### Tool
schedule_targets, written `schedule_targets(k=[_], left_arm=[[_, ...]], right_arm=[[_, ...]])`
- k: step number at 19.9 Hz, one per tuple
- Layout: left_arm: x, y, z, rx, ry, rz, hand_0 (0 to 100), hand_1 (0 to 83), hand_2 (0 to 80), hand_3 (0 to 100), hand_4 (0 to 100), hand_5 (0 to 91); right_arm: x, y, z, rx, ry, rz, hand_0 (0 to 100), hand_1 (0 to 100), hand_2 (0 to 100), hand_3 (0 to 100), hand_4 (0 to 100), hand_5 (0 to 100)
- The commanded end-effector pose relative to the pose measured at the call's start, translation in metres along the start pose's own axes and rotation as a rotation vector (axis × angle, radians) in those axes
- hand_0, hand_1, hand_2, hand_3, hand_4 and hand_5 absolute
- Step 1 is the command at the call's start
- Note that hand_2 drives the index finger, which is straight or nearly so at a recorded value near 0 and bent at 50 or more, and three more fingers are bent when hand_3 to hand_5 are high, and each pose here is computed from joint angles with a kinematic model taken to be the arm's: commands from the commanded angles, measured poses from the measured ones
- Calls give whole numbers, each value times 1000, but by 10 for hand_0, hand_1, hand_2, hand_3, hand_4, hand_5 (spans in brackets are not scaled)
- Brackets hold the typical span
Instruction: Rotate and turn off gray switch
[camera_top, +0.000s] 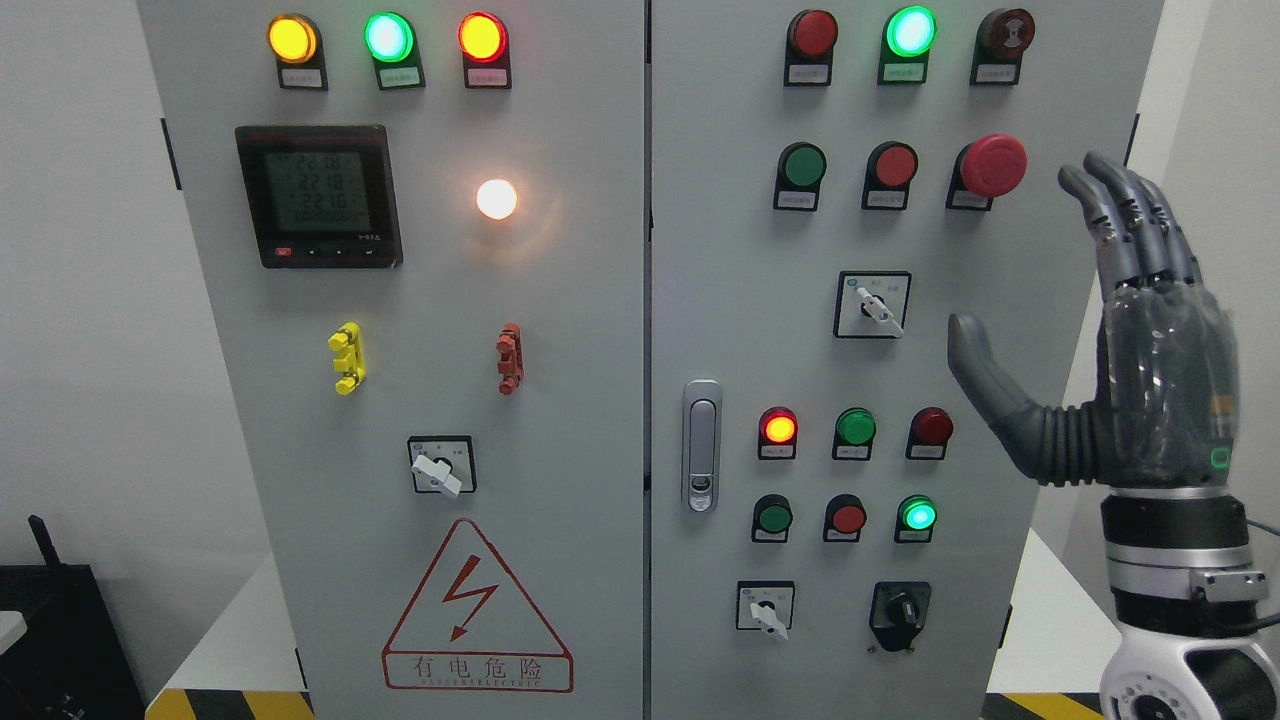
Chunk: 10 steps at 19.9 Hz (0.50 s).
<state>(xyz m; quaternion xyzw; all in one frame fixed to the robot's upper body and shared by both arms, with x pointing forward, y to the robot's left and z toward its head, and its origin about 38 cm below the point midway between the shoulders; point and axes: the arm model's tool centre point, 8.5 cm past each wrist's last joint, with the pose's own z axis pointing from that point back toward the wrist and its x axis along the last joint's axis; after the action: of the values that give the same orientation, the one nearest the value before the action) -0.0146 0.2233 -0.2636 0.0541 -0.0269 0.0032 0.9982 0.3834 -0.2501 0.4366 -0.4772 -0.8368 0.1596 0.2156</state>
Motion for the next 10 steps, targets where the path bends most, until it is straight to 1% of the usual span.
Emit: schedule_targets(k=[1,5,6,7,8,9,10], left_arm=[[-8,0,1,1,26,22,120,389,0,0,0,0],[-8,0,1,2,26,22,120,389,0,0,0,0],[-8,0,1,1,26,22,120,389,0,0,0,0],[-8,0,1,1,26,22,120,389,0,0,0,0],[-8,0,1,1,26,22,120,389,0,0,0,0],[-8,0,1,1,26,22,120,389,0,0,0,0],[-8,0,1,1,26,22,120,389,0,0,0,0]], right_arm=[[2,3,0,-1,11,-15,353,382,6,156,87,0],[2,4,0,1,13,-17,366,384,12,175,130,7],[2,4,1,0,16,-17,367,384,14,215,172,66],[1,5,1,1,19,-18,368,384,15,236,192,91],[1,5,1,1,25,-22,368,385,16,309,235,147],[1,5,1,0,28,-24,370,386,18,415,278,210],[2,6,1,-1,30,-27,371,387,20,444,293,235]])
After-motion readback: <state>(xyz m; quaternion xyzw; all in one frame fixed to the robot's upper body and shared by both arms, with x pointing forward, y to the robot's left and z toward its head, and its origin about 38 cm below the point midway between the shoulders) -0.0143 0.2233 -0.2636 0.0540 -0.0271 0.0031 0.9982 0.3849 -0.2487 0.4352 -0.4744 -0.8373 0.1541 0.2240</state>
